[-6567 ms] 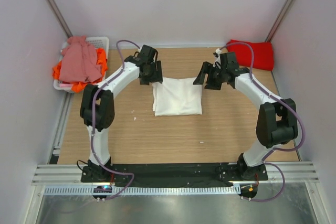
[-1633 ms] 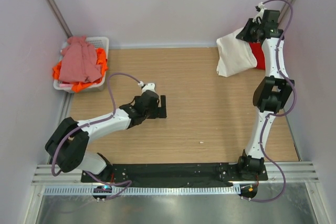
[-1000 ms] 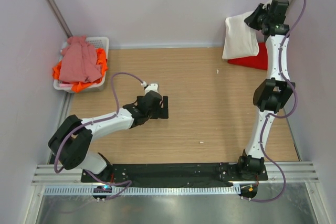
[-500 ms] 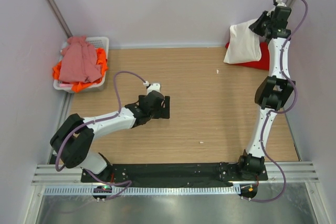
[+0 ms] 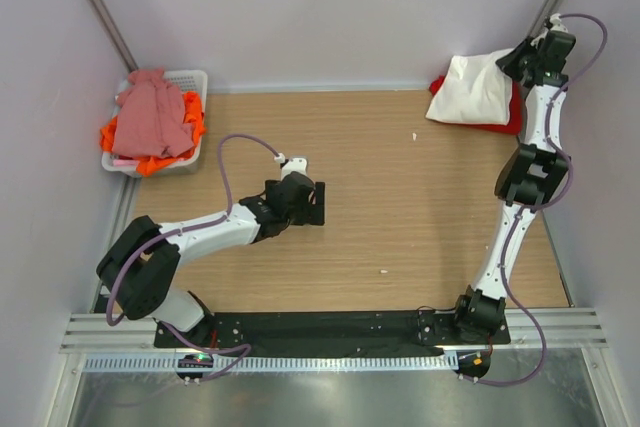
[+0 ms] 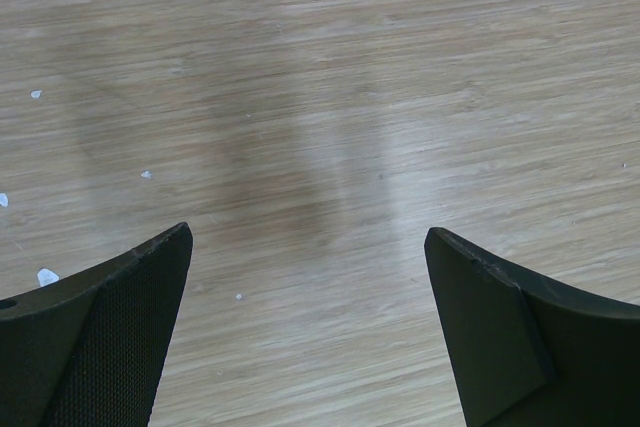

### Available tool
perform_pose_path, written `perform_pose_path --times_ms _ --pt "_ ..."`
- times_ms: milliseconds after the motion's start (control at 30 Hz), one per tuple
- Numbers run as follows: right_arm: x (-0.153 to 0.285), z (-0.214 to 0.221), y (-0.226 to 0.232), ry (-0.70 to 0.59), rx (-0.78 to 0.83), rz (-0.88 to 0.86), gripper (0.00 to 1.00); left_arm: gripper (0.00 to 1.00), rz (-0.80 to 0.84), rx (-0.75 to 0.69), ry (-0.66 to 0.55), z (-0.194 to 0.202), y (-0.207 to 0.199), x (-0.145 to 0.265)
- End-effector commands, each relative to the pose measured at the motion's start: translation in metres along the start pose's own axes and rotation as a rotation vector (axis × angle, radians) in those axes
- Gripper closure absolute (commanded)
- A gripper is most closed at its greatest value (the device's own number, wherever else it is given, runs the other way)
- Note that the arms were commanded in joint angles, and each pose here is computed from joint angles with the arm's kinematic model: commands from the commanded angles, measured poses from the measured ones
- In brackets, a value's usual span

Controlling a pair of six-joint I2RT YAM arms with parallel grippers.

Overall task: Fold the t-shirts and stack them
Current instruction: Neatly place the folded tshirt to the corner

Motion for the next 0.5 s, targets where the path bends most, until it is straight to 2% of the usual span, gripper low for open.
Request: perform_pose_path --times_ms 0,400,467 --pt "-0.009 -0.025 -0.017 -0.147 0.007 -0.039 0.99 0.00 0.008 0.001 -0.051 -0.013 -0.009 0.002" --pt "-0.052 0.023 -0.087 -0.203 0.098 0.171 0.98 0.00 0.018 0.007 -0.072 -0.013 -0.009 0.005" --pt "-0.055 0.030 -0.099 -0.200 0.115 0.236 0.95 0.00 0.016 0.006 -0.074 -0.013 -0.009 0.006"
Point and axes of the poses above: each gripper's point midway between its finger pads, its own x axis back along the fingers, its own y axis along the line the jaws close on, z = x × y, the point moved 7 cm from there along x, back along the fingers, and after that the axes turned 7 degrees about x, right-handed, at the moved point
